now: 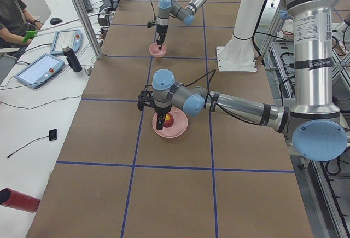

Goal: Move apple from plate to bowl
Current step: 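Release the bowl and lift the right gripper while the left reaches the apple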

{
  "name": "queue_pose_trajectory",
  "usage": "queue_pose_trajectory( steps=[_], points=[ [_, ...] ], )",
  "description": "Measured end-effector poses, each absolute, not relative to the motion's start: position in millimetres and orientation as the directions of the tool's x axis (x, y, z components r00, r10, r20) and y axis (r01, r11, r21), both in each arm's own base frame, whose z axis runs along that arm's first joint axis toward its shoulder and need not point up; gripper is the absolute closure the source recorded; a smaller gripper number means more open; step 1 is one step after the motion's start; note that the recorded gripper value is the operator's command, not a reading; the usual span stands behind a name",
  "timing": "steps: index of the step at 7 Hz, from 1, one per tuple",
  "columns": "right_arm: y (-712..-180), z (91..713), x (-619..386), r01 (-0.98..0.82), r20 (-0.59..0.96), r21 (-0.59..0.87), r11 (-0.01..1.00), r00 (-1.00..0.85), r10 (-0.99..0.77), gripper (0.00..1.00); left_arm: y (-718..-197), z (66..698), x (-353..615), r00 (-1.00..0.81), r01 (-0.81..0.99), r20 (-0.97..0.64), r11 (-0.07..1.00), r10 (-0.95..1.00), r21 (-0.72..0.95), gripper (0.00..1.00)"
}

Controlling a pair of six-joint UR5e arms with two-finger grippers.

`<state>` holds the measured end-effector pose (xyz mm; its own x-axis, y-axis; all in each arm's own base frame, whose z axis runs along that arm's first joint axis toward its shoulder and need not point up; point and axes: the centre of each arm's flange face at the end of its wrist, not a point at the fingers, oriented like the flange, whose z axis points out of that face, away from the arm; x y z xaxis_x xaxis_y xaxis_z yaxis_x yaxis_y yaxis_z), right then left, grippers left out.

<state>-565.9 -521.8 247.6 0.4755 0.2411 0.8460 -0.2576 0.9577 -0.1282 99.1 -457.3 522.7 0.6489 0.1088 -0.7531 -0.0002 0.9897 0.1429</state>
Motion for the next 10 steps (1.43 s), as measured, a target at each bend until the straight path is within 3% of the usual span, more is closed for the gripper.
queue_pose_trajectory(
  steps=[1, 5, 10],
  points=[
    [-521.1, 250.8, -569.4, -0.264, 0.843, -0.125, 0.956, 0.481, 0.243, 0.01, -466.4, 514.1, 124.5, 0.652, -0.001, -0.751, 0.991, 0.101, 0.132, 0.02],
    [-536.4, 232.3, -529.3, -0.251, 0.866, -0.144, 0.957, 0.436, 0.244, 0.00, -476.1, 515.9, 206.4, 0.713, -0.034, -0.692, 0.991, 0.113, 0.127, 0.02],
    [-567.8, 275.2, -451.6, -0.243, 0.861, -0.162, 0.956, 0.439, 0.257, 0.00, -481.0, 516.1, 243.0, 0.716, -0.056, -0.689, 0.993, 0.114, 0.106, 0.03]
  ],
)
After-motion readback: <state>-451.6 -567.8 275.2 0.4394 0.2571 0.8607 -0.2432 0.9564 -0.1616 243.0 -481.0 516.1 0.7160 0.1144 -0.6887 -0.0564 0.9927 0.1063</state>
